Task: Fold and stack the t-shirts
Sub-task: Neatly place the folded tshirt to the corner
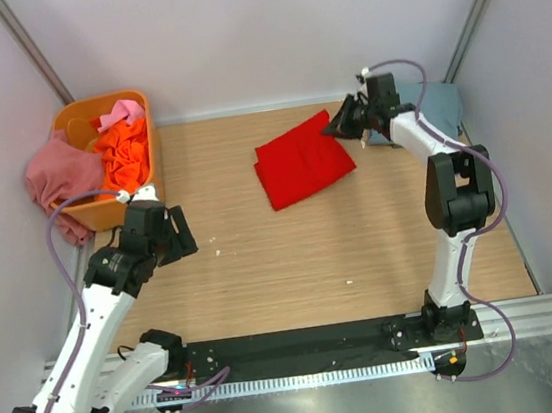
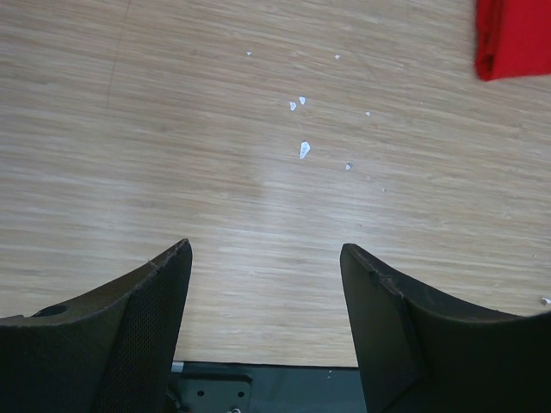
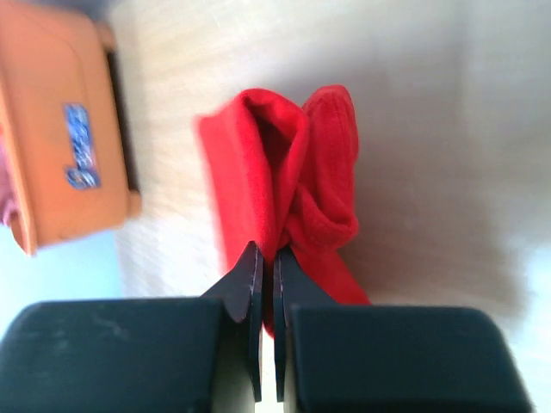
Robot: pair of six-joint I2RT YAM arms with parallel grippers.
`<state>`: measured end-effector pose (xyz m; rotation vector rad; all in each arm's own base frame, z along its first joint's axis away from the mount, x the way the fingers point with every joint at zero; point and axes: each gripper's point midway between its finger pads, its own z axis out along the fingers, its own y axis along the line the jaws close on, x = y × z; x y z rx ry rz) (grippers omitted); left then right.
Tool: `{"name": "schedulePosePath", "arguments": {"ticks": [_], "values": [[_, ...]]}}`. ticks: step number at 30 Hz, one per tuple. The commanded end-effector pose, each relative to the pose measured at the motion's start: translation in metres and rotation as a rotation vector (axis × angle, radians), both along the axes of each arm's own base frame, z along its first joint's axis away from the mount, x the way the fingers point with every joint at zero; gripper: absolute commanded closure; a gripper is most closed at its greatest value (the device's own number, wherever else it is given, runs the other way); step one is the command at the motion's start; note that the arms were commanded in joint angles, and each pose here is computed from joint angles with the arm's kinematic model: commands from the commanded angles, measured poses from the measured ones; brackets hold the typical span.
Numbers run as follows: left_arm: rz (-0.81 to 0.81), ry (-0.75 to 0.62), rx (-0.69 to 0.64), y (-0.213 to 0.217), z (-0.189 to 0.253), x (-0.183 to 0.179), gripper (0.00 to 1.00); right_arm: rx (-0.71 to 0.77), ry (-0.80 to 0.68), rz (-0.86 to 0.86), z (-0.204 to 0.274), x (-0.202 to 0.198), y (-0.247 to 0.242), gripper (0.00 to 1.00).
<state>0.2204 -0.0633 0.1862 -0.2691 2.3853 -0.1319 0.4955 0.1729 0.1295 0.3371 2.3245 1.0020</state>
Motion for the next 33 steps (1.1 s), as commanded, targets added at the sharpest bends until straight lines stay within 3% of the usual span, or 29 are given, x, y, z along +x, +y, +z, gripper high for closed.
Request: {"name": "schedulePosePath", "arguments": {"ticks": [1, 9, 14, 15, 33], "values": [[0.022, -0.052, -0.026, 0.0, 0.003, 0.002, 0.29, -0.146, -0.02, -0.042, 0.036, 0.019, -0.035, 0.99], [0.021, -0.039, -0.004, 0.001, 0.0, 0.004, 0.29, -0.187, -0.048, -0.117, 0.071, 0.069, -0.073, 0.99], [0.018, -0.041, -0.002, 0.001, 0.0, 0.005, 0.29, -0.228, -0.026, -0.127, 0.068, 0.089, -0.084, 0.99], [0.018, -0.041, -0.002, 0.001, 0.0, 0.005, 0.29, -0.228, -0.066, -0.158, 0.086, 0.096, -0.101, 0.99], [0.008, -0.013, 0.006, -0.001, -0.007, 0.007, 0.3, -0.165, -0.224, -0.319, 0.159, 0.109, -0.197, 0.99]]}}
